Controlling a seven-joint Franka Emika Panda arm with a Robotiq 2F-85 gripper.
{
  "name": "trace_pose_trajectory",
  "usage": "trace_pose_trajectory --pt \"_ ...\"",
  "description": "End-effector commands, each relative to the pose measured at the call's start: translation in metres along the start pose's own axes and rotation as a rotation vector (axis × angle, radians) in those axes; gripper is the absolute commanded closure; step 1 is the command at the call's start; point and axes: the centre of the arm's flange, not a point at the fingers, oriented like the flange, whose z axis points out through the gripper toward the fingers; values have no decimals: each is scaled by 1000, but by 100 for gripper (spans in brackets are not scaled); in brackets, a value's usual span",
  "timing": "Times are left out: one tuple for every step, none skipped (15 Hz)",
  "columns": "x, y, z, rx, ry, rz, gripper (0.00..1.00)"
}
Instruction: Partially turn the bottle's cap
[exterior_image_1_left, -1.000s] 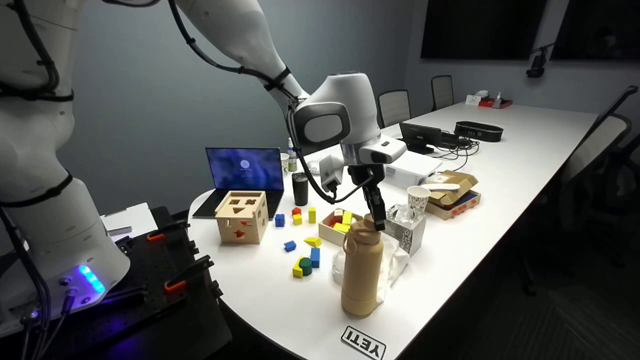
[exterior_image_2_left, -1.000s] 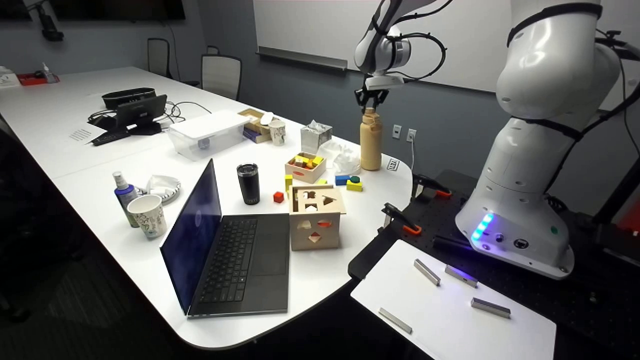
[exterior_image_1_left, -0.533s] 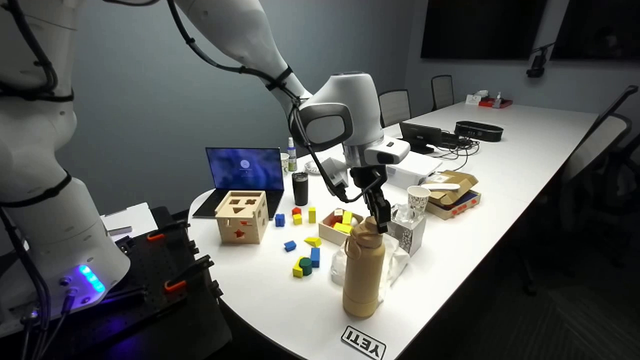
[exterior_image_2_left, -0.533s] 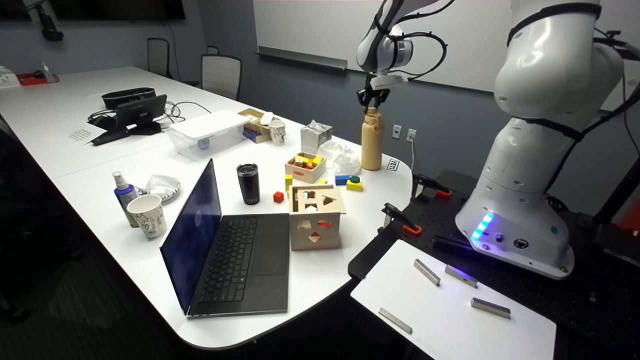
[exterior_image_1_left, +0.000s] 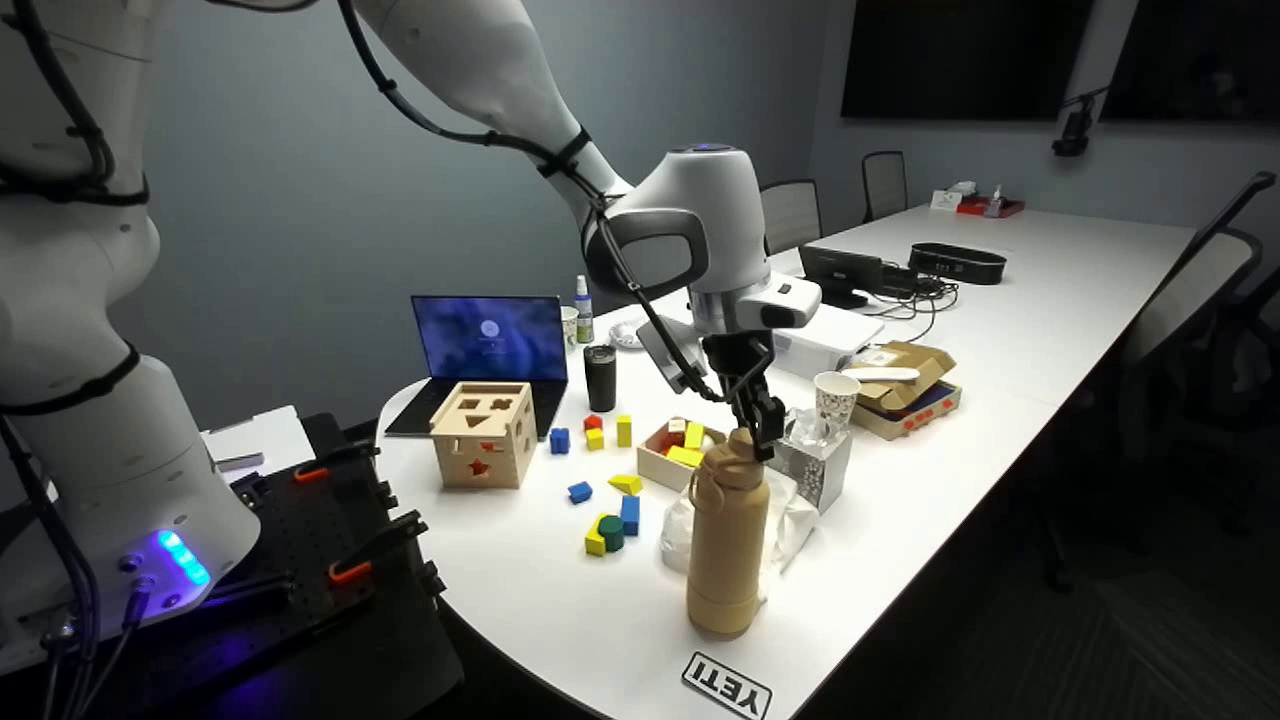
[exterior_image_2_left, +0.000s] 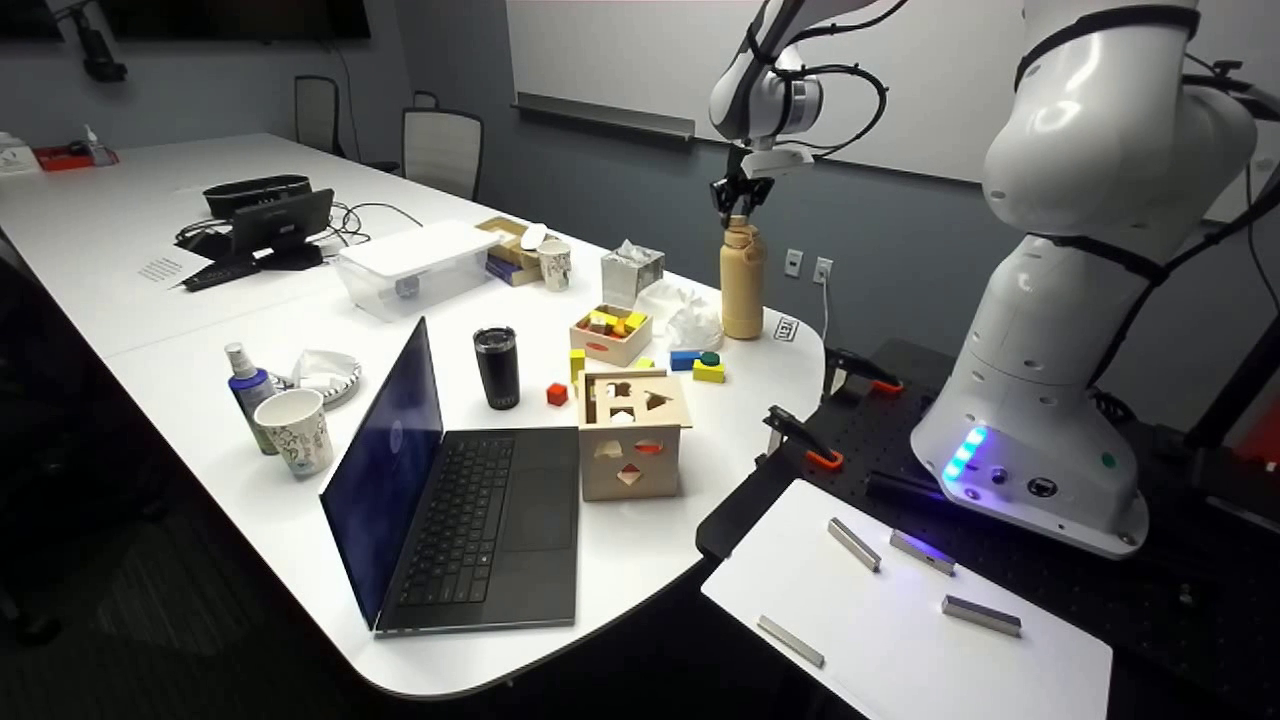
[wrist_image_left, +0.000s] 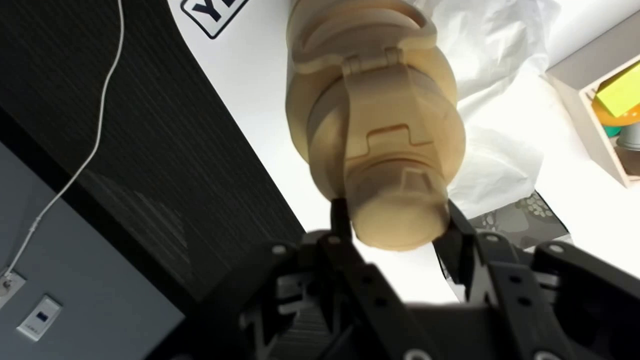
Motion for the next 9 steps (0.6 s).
trace_pose_trajectory --pt "6 0 13 34 -36 -13 80" --pt "7 0 13 30 -37 -10 80" --pt "8 1 12 32 -37 -7 80" --pt "8 2 11 31 -36 -4 80" --pt "8 3 11 22 -35 -1 80" --pt "8 4 10 19 -34 8 80" --pt "8 6 9 12 -32 25 57" --pt "8 8 8 13 -31 29 30" --pt "7 10 8 14 -34 30 28"
